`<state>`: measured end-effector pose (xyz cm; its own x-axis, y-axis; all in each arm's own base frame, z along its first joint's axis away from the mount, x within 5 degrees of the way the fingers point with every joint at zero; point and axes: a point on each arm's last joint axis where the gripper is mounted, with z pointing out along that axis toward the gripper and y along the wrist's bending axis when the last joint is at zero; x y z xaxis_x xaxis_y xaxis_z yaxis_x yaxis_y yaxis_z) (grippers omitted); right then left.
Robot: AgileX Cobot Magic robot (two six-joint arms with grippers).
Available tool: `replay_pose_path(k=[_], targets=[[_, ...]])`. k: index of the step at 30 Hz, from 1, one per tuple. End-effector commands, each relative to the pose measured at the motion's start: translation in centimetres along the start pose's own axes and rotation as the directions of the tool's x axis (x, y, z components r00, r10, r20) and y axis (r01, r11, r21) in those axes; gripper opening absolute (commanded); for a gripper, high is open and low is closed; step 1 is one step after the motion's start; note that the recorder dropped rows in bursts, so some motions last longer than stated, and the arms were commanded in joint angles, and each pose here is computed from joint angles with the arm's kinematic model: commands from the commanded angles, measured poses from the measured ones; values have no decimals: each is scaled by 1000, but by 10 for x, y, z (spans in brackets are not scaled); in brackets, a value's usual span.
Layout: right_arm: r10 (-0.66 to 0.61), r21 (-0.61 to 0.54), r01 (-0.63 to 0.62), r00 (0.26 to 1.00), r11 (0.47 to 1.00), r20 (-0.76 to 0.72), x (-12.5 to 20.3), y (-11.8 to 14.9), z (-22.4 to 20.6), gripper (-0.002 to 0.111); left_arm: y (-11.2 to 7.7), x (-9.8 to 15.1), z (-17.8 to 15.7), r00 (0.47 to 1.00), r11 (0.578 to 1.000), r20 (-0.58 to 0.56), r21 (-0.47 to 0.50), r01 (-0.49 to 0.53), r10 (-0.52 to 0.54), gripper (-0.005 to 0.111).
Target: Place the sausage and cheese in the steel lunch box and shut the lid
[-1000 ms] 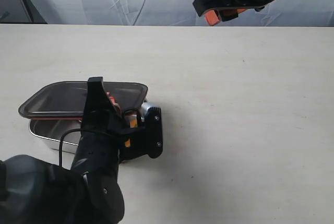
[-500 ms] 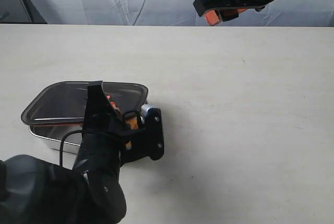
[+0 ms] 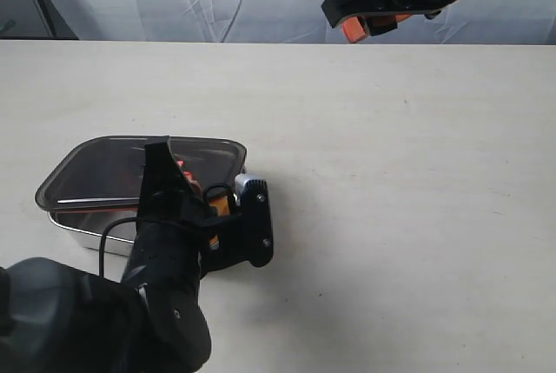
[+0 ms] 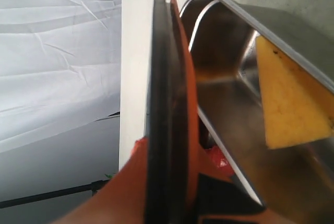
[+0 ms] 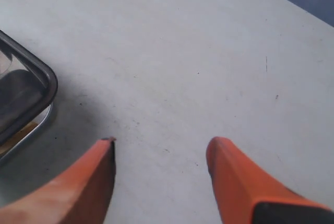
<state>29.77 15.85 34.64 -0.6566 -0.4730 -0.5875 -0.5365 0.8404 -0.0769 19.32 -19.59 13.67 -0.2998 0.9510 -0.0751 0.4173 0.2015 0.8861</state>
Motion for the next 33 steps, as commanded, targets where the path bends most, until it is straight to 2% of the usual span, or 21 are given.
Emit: replay_pose_path(k=[1, 14, 25, 33], targets=[[-7, 15, 7, 1000, 1000, 6, -1, -3, -4, 53, -7, 3, -3, 999, 994, -25, 99, 48, -46, 4], [-12, 21, 12, 1000, 1000, 6, -1, -3, -4, 53, -6, 5, -6, 999, 989, -34, 143, 27, -22, 40], [-9, 21, 9, 1000, 1000, 6, -1, -3, -4, 53, -6, 6, -6, 999, 989, -41, 149, 14, -8, 56], [-10, 22, 9, 1000, 1000, 8, -1, -3, -4, 53, -8, 9, -7, 996, 986, -76, 162, -33, 45, 57]])
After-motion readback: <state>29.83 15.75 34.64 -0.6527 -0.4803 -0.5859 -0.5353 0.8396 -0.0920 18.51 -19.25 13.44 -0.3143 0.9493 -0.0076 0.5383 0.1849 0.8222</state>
